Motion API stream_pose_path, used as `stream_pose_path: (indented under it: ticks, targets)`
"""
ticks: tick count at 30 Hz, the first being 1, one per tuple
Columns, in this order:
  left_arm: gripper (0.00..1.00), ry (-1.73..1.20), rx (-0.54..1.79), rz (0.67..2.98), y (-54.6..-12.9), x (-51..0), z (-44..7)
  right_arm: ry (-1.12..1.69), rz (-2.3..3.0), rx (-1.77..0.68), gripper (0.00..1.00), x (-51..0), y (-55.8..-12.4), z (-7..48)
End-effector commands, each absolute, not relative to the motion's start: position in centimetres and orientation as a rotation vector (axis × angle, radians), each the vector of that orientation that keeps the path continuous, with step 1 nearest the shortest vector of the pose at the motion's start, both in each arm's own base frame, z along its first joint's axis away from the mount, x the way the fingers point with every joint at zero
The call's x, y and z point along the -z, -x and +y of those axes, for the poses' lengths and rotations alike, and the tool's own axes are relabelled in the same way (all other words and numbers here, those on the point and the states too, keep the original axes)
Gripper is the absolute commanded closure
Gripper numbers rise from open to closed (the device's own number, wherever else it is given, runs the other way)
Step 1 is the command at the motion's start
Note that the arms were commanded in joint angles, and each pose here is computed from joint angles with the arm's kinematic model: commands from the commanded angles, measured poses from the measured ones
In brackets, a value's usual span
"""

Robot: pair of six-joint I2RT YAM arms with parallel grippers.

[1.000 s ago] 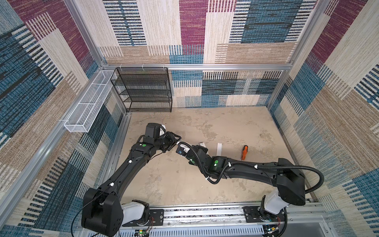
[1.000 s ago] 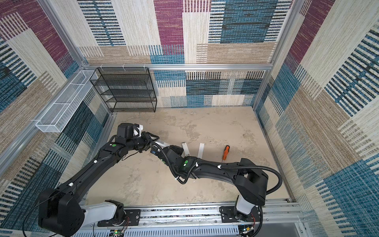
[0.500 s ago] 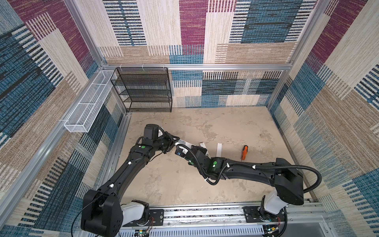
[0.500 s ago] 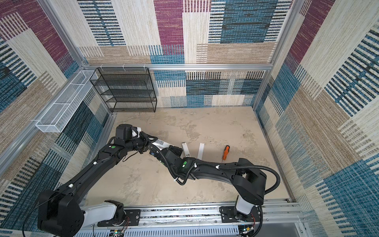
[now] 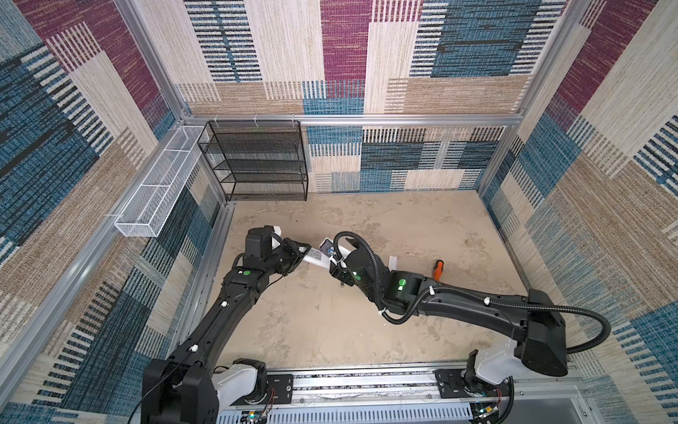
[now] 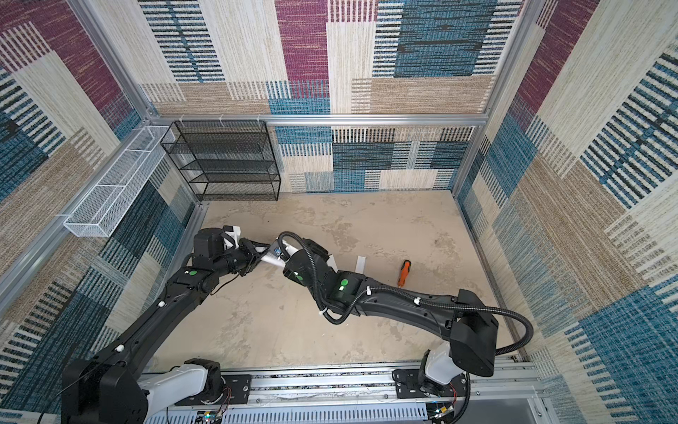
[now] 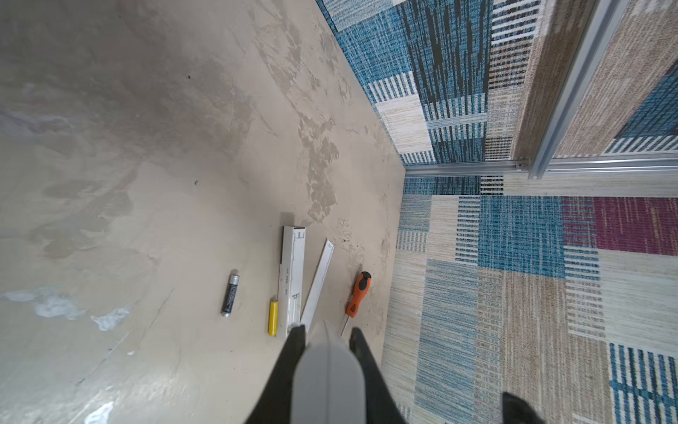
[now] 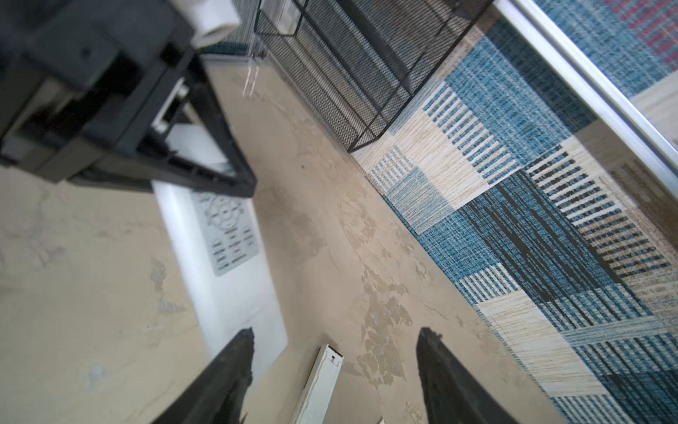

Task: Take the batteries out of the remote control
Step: 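Hold the remote with the left gripper while the right gripper grasps its other end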

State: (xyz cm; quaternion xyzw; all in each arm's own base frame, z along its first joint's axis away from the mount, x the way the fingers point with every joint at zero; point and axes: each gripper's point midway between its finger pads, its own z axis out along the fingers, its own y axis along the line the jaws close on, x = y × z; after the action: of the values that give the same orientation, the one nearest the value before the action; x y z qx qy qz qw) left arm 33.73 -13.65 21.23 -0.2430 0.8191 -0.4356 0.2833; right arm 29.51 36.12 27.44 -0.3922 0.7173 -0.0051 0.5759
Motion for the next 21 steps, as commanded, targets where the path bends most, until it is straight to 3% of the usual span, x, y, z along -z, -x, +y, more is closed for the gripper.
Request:
stream_pose_path:
  ticks: [1,12,21]
  targets:
    - [1.0,0.546,1.16,2.105,-34.0,-22.9,-13.1,0.771,1.746,-0.25,0.28,-29.3,-29.7,36.2]
    - [1.0,0.433,1.281,1.843,-34.0,-27.2,-12.0,0.429,2.013,-1.012,0.26,-28.7,-30.7,37.1]
    - [1.0,0.313,1.383,1.759,-33.2,-29.8,-13.0,0.295,2.132,-1.29,0.27,-25.7,-32.1,36.8]
